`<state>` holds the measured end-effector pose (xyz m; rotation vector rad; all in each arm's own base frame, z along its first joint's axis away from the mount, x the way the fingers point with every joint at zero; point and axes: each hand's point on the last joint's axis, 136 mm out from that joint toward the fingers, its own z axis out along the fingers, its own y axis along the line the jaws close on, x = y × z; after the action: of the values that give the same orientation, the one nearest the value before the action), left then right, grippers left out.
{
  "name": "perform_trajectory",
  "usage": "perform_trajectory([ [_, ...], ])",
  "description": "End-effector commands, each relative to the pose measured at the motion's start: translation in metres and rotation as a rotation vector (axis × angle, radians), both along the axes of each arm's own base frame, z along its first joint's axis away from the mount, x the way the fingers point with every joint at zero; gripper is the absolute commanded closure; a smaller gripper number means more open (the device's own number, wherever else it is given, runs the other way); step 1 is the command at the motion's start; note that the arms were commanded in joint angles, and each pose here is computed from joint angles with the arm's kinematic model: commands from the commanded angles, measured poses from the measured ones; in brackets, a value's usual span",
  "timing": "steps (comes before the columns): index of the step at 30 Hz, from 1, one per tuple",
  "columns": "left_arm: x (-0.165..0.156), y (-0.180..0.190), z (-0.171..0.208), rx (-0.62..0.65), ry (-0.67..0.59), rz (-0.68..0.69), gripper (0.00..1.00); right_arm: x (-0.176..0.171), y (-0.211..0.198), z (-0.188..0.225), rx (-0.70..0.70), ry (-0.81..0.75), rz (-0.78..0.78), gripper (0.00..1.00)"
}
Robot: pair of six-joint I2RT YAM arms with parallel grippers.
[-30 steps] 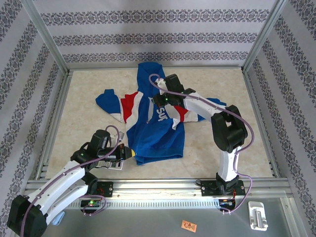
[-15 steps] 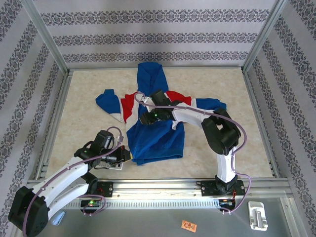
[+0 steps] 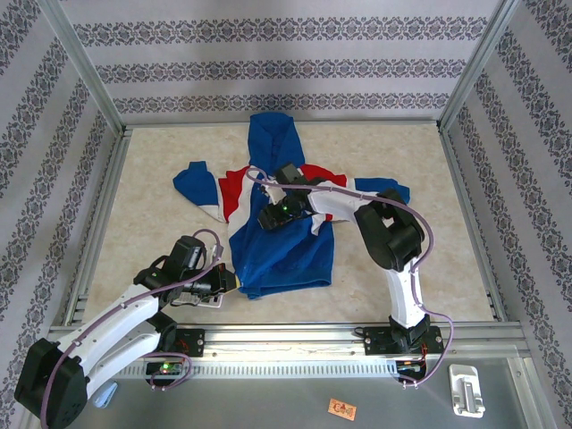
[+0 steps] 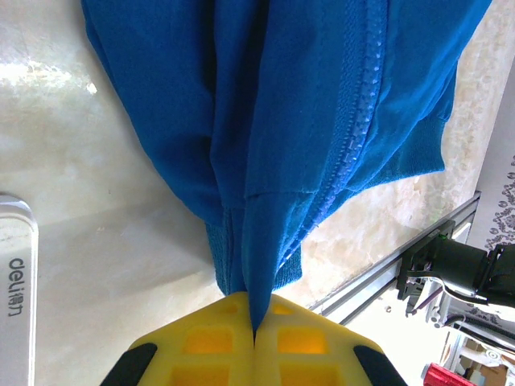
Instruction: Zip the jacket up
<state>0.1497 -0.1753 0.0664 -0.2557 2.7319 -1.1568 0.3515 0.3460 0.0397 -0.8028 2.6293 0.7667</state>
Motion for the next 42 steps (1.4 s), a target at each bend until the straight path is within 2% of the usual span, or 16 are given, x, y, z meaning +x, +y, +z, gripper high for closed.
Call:
perform_trajectory([
  [1, -0.001, 0.004, 0.000, 0.019, -0.004, -0.001, 1.00, -0.001, -0.005, -0.008, -0.042, 0.041, 0.012, 0.55],
  [10, 0.000, 0.004, -0.001, 0.021, -0.008, 0.001, 1.00, -0.012, 0.012, -0.017, -0.046, 0.110, 0.075, 0.54],
  [21, 0.001, 0.004, -0.001, 0.021, -0.013, 0.002, 1.00, -0.023, 0.038, 0.032, 0.162, 0.132, 0.138, 0.58],
  [33, -0.001, 0.005, -0.002, 0.024, -0.009, 0.000, 1.00, -0.020, 0.029, 0.041, 0.139, 0.073, 0.119, 0.59],
  [36, -0.001, 0.007, -0.003, 0.034, -0.006, 0.011, 1.00, -0.015, 0.023, 0.050, 0.139, 0.036, 0.097, 0.64],
  [40, 0.000, 0.013, -0.008, 0.074, 0.005, 0.035, 1.00, -0.014, 0.014, 0.061, 0.110, -0.022, 0.085, 0.82],
  [42, 0.000, 0.015, -0.010, 0.089, 0.011, 0.040, 1.00, -0.017, 0.012, 0.065, 0.106, -0.033, 0.091, 0.83],
])
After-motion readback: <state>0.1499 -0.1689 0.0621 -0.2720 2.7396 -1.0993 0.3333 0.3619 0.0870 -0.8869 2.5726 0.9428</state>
